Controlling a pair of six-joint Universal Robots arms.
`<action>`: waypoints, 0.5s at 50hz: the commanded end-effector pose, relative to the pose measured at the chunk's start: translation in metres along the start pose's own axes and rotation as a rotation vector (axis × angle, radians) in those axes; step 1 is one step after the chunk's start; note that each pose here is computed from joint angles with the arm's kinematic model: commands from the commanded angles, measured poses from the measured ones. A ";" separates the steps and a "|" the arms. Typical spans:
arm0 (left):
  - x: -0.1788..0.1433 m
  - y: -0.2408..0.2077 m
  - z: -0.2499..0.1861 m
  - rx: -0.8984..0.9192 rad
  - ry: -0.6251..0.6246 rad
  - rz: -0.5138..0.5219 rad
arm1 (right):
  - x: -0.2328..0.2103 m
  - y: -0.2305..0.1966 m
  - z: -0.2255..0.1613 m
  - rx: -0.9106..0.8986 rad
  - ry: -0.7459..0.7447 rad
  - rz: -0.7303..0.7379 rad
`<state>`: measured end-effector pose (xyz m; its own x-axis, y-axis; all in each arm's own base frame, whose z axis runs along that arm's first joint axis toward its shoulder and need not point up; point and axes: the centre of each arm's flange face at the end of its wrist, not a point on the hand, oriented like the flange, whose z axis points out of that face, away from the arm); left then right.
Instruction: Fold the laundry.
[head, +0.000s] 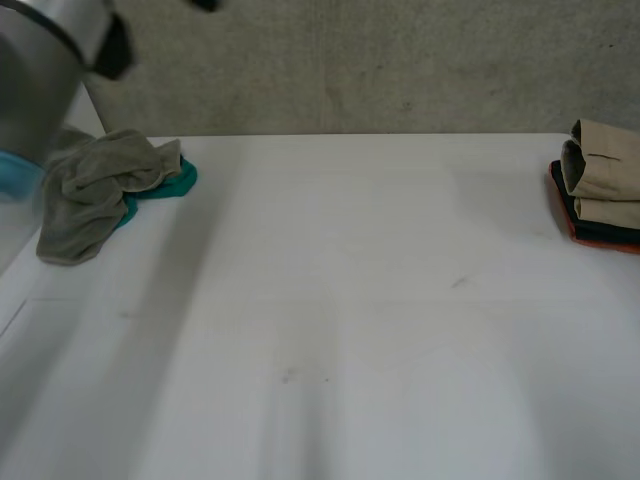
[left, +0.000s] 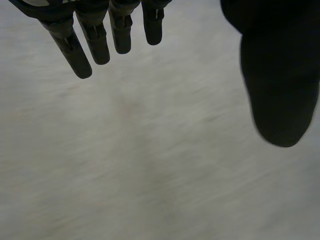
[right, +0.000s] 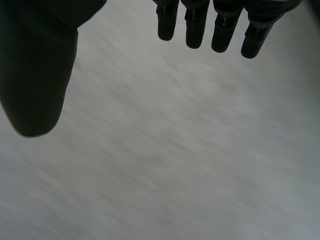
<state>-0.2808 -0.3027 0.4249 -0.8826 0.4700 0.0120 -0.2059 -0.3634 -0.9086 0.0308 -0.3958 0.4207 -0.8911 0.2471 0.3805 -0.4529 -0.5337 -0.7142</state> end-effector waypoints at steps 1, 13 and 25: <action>-0.105 0.081 0.015 -0.208 -0.244 0.351 | -0.127 -0.034 -0.093 -0.006 -0.441 0.196; -0.237 0.264 0.006 -0.384 -0.356 0.658 | -0.217 0.023 -0.208 -0.414 -0.746 0.111; -0.265 0.361 -0.002 -0.296 -0.175 0.670 | -0.232 0.043 -0.244 -0.559 -0.771 0.065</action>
<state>-0.1212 -0.5436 0.1242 -0.8512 0.0238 -0.5243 0.5061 -0.2274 -0.8320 0.2109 -0.2859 0.1721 -0.7417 -0.4729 0.4757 -0.5147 -0.0536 -0.8557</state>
